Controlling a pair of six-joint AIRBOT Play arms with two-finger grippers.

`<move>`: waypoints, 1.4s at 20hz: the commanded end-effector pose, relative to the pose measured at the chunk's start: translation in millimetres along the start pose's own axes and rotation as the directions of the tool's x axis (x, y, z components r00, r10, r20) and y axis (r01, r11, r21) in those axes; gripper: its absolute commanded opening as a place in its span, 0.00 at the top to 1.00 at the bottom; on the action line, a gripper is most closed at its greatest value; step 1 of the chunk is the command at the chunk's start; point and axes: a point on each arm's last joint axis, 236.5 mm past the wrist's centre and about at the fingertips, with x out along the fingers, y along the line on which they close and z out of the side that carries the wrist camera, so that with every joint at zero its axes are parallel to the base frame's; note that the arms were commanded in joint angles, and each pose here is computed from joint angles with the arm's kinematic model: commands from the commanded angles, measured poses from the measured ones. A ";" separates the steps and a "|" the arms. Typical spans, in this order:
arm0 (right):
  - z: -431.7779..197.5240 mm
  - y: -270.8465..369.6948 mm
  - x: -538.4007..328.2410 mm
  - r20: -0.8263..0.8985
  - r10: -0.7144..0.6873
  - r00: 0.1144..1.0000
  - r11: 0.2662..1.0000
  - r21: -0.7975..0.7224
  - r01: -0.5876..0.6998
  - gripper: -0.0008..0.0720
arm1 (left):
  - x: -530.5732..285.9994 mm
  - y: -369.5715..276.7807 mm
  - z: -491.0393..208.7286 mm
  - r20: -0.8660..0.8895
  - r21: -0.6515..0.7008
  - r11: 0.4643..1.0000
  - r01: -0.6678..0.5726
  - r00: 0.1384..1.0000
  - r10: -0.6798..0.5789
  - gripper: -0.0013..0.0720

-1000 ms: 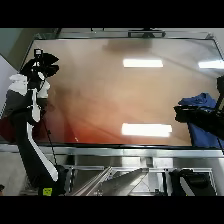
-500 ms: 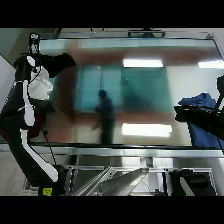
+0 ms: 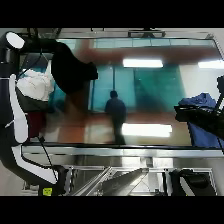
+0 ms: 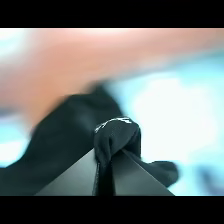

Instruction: Fold the shirts.

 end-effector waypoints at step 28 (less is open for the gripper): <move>-61.4 -6.7 163.0 -0.444 0.180 0.878 0.983 0.064 -0.169 0.46 | -62.9 -248.7 -369.3 -0.579 -0.522 0.838 0.159 0.655 -0.485 0.01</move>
